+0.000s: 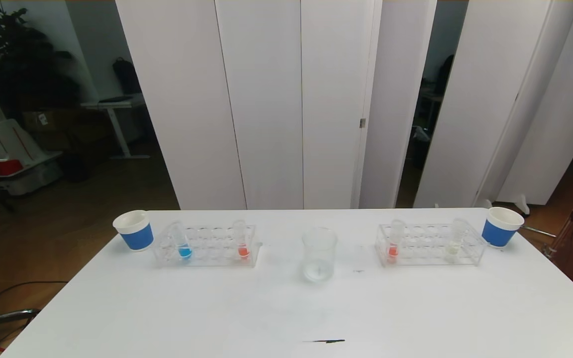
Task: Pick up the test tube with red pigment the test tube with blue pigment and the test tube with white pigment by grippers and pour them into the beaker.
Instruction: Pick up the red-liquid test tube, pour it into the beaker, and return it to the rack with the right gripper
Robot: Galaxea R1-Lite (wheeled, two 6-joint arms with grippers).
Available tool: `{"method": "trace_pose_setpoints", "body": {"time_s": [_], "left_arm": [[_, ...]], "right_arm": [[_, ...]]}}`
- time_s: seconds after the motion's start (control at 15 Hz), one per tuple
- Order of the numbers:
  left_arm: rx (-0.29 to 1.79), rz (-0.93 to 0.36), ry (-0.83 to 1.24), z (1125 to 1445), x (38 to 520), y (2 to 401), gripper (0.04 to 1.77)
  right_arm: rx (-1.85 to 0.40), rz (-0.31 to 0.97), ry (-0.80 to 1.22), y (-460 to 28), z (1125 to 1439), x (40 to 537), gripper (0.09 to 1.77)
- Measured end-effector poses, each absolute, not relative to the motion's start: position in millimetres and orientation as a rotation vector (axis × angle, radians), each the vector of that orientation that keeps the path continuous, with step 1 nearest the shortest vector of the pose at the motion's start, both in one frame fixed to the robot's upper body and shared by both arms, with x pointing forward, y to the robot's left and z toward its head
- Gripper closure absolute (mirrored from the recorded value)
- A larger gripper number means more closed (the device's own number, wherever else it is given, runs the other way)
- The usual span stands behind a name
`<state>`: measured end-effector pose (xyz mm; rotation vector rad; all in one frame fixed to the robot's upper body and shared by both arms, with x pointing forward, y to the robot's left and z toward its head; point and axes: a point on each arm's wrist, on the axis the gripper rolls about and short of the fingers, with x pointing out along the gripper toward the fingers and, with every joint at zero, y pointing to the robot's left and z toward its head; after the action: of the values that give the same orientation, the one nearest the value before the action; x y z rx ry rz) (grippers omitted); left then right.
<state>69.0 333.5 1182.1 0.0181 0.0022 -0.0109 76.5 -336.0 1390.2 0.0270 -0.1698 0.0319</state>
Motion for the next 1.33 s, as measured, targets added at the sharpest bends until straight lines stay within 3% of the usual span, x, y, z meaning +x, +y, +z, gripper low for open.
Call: {"method": "trace_pose_setpoints", "body": {"time_s": [0.27,0.53,0.93,1.33], "left_arm": [[0.018,-0.011,0.003,1182.1,69.1,333.5,0.06],[0.018,-0.011,0.002,1182.1,69.0,333.5,0.06],[0.018,-0.011,0.003,1182.1,69.1,333.5,0.06],[0.018,-0.011,0.002,1182.1,69.0,333.5,0.06]], "right_arm": [[0.029,0.03,-0.139,-335.7,1415.8,135.8,0.11],[0.038,0.053,-0.067,-332.1,1413.7,206.2,0.11],[0.031,0.078,0.066,-296.9,1362.9,287.8,0.11],[0.012,0.053,0.107,-245.1,1289.7,325.1,0.11]]}}
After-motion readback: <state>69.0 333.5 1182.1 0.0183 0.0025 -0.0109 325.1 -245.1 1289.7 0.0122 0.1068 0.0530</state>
